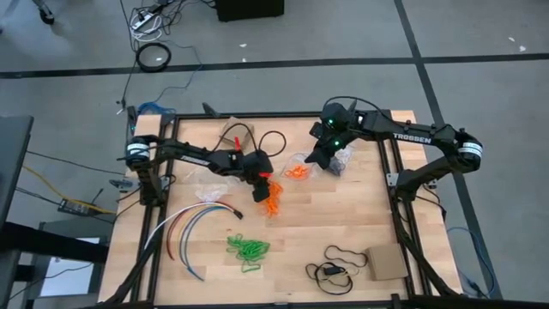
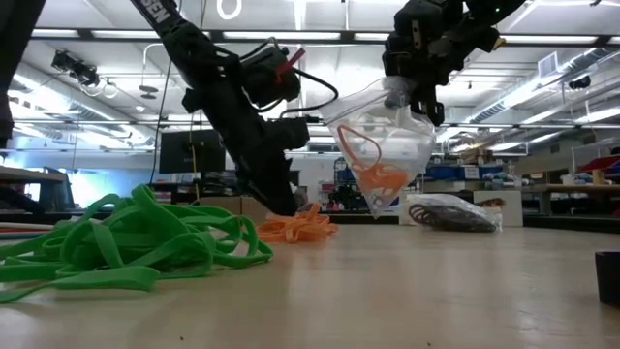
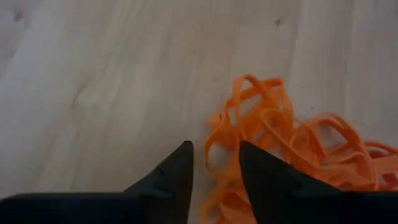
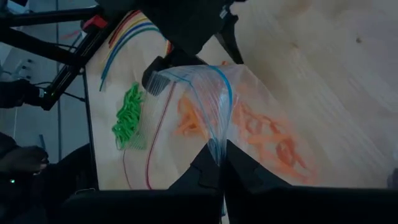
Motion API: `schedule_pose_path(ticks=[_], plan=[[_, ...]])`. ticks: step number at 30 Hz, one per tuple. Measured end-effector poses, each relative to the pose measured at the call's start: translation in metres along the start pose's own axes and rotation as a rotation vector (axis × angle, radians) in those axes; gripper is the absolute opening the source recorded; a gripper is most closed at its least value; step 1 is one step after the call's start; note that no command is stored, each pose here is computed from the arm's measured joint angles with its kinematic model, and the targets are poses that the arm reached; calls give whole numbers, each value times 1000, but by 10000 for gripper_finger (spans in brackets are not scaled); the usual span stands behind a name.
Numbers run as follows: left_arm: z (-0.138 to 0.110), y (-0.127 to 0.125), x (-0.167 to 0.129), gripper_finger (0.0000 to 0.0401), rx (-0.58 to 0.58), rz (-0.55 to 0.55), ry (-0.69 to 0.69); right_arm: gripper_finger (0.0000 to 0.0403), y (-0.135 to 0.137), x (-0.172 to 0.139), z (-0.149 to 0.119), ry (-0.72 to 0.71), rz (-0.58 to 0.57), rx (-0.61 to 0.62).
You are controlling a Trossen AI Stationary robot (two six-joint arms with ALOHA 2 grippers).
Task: Sort rubber bands
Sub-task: Put the orange rubber band into the transparent zip bag
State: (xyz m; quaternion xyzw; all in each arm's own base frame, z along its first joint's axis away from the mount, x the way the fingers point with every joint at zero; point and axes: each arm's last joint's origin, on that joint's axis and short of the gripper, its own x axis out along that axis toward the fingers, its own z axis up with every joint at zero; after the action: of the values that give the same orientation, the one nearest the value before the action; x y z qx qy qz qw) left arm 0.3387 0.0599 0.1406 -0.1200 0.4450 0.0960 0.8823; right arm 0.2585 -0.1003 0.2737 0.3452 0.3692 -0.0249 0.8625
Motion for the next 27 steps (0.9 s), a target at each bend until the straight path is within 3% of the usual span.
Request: schedule_pose_path(ticks=[8, 17, 27], plan=[[1, 0, 10, 11, 28, -45, 18, 0, 0, 0, 0, -8, -17, -4], [39, -3, -29, 3, 164, 124, 138, 0, 0, 0, 0, -5, -17, -3], [80, -32, -103, 1, 294, 179, 97, 0, 0, 0, 0, -10, -15, -15]])
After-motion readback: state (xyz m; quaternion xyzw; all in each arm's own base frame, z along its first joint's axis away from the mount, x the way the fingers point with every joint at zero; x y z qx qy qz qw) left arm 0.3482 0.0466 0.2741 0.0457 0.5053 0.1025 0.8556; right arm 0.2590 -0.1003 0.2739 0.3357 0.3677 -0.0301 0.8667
